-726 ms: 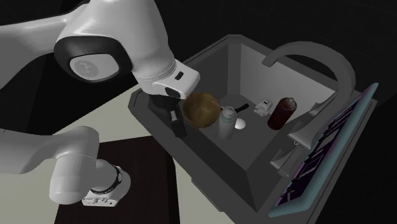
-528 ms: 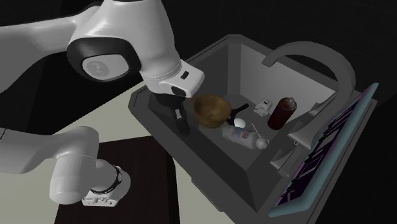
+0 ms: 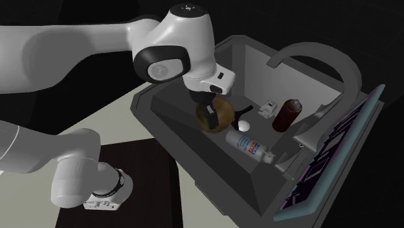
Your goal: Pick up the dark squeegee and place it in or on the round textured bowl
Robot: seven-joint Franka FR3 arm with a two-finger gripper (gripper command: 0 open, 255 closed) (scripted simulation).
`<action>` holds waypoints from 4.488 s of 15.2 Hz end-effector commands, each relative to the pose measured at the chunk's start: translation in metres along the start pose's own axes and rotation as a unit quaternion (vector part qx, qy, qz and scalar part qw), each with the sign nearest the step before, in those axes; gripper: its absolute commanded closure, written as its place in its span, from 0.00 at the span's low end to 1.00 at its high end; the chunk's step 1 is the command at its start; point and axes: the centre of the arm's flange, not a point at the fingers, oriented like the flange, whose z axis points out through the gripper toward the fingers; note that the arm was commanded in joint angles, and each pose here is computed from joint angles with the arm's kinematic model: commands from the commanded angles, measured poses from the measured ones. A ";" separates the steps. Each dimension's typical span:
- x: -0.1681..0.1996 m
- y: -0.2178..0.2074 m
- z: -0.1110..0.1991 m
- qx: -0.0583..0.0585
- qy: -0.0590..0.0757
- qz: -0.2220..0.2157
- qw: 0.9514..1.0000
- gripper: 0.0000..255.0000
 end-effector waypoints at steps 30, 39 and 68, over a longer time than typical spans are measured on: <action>0.204 -0.119 0.218 0.009 -0.034 -0.042 0.998 0.00; 0.204 -0.119 0.218 0.009 -0.034 -0.042 0.998 1.00; 0.216 -0.110 0.108 0.009 -0.034 -0.042 0.998 1.00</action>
